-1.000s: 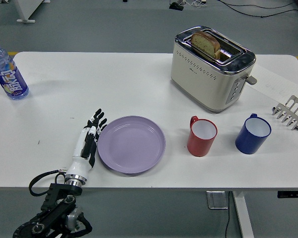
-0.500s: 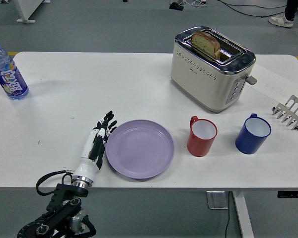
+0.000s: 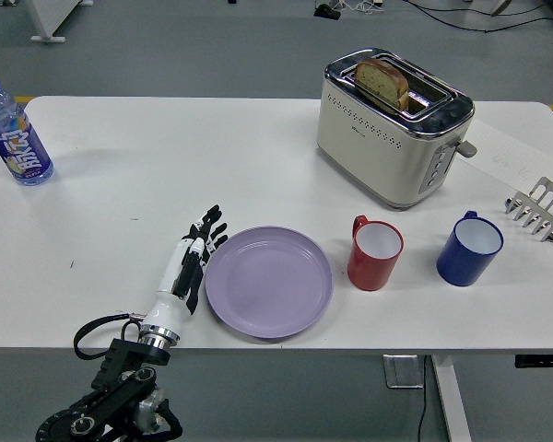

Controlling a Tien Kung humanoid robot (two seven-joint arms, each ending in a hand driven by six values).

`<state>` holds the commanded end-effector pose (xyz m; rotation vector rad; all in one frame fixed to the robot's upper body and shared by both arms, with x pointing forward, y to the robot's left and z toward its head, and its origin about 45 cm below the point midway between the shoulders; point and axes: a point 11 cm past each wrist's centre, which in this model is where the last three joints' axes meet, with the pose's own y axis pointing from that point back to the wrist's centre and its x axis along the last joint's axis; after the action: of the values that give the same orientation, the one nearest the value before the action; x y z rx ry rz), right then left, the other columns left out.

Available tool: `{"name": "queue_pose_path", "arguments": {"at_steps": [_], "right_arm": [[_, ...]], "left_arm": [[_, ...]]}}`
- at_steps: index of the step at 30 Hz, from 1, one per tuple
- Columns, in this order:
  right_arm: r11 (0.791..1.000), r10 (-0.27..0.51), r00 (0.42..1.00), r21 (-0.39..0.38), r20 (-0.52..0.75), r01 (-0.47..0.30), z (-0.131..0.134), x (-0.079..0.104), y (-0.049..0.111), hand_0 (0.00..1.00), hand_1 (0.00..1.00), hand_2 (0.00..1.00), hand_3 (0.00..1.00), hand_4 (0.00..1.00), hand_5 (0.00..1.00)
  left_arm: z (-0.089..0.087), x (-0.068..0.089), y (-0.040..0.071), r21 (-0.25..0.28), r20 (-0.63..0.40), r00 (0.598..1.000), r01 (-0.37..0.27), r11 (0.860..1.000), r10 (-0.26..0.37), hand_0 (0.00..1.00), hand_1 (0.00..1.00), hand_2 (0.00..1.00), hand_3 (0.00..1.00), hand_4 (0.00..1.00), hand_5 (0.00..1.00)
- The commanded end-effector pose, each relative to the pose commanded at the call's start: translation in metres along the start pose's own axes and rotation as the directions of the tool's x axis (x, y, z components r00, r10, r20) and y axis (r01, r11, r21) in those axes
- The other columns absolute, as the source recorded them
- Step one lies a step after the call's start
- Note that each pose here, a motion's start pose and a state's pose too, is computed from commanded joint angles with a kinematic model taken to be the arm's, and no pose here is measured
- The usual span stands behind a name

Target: Push plate across desktop

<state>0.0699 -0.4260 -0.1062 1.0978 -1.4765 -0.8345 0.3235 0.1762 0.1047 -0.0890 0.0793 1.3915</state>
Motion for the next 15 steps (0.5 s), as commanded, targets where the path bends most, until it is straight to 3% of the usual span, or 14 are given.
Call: {"name": "queue_pose_path", "arguments": {"at_steps": [8,11,15], "right_arm": [[1.000,0.000,1.000,-0.001,0.000,0.000,0.000,0.000,0.000,0.659,0.646,0.725,0.684,0.285,0.293],[1.000,0.000,1.000,-0.001,0.000,0.000,0.001,0.000,0.000,0.658,0.646,0.724,0.684,0.283,0.288],[1.000,0.000,1.000,-0.005,-0.002,0.000,0.002,0.000,0.000,0.659,0.646,0.723,0.682,0.283,0.286]], "left_arm": [[-0.001,-0.002,0.000,0.002,-0.001,1.000,0.004,1.000,-0.004,0.867,0.922,0.979,0.950,0.490,0.998],[0.001,0.002,-0.001,-0.003,0.002,1.000,-0.011,1.000,0.011,0.866,0.923,0.978,0.950,0.489,0.998],[0.010,0.019,-0.007,-0.035,0.016,0.998,-0.067,0.997,0.068,0.865,0.920,0.976,0.938,0.488,0.998]]}}
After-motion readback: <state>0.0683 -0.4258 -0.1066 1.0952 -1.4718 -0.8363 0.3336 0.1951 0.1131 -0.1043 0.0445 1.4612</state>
